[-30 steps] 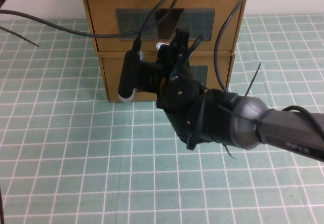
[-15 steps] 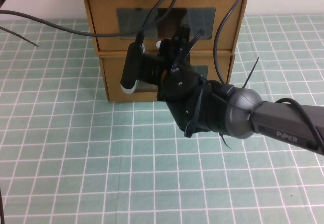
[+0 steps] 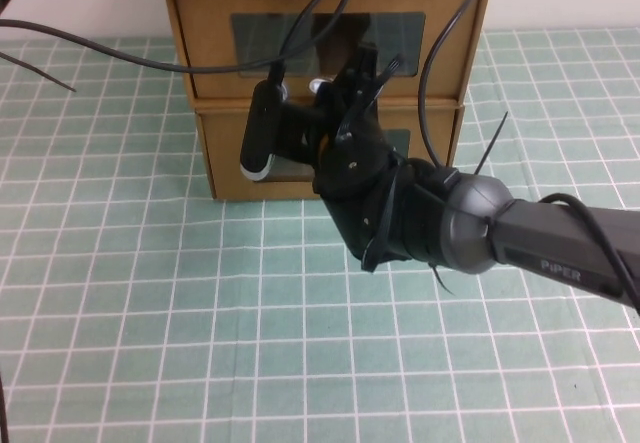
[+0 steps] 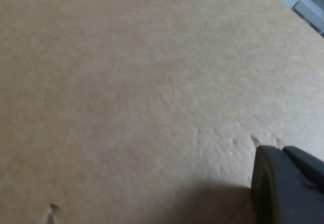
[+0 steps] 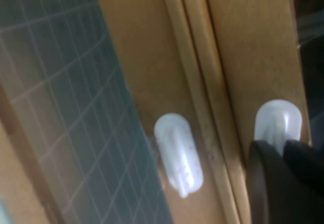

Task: Open the shoe box
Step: 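Pull the top drawer of the cardboard box fully open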

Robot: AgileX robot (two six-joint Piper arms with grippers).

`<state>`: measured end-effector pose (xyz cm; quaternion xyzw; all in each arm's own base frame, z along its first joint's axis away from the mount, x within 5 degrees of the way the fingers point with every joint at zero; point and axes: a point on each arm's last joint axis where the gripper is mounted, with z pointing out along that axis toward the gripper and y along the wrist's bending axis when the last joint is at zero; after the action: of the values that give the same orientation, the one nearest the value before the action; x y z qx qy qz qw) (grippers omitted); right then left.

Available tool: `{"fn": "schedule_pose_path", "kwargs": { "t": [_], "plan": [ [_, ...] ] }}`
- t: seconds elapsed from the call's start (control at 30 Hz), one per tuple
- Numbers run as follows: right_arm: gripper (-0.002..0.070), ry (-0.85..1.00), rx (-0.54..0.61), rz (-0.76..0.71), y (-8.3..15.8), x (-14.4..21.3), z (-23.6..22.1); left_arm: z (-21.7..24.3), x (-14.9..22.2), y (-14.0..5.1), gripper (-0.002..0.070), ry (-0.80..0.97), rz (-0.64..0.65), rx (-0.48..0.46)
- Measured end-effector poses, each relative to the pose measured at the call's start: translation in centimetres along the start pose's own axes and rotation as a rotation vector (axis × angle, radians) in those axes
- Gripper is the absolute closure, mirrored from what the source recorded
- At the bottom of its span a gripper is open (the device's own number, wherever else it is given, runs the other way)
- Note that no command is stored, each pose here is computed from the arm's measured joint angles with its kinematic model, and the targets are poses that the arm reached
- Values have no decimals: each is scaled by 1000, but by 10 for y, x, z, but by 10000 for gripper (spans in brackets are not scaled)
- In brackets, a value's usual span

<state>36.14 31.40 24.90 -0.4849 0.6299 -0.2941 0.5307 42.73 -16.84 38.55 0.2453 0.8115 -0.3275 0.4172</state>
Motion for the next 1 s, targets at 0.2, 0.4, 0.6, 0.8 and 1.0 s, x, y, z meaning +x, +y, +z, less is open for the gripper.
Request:
{"fn": "schedule_pose_path", "kwargs": {
  "t": [0.2,0.4,0.6,0.8,1.0],
  "plan": [
    [662,23,-17,8,7,-4,-26,0,0,0,680,5,0,3],
    [662,54,-57,25,16,-4,-61,0,0,0,680,5,0,3],
    [661,84,-109,33,29,-3,-101,0,0,0,680,5,0,3],
    [661,115,-178,71,40,-1,-126,0,0,0,680,5,0,3],
    [631,110,-179,116,38,-2,-127,0,0,0,680,4,0,2]
  ]
}}
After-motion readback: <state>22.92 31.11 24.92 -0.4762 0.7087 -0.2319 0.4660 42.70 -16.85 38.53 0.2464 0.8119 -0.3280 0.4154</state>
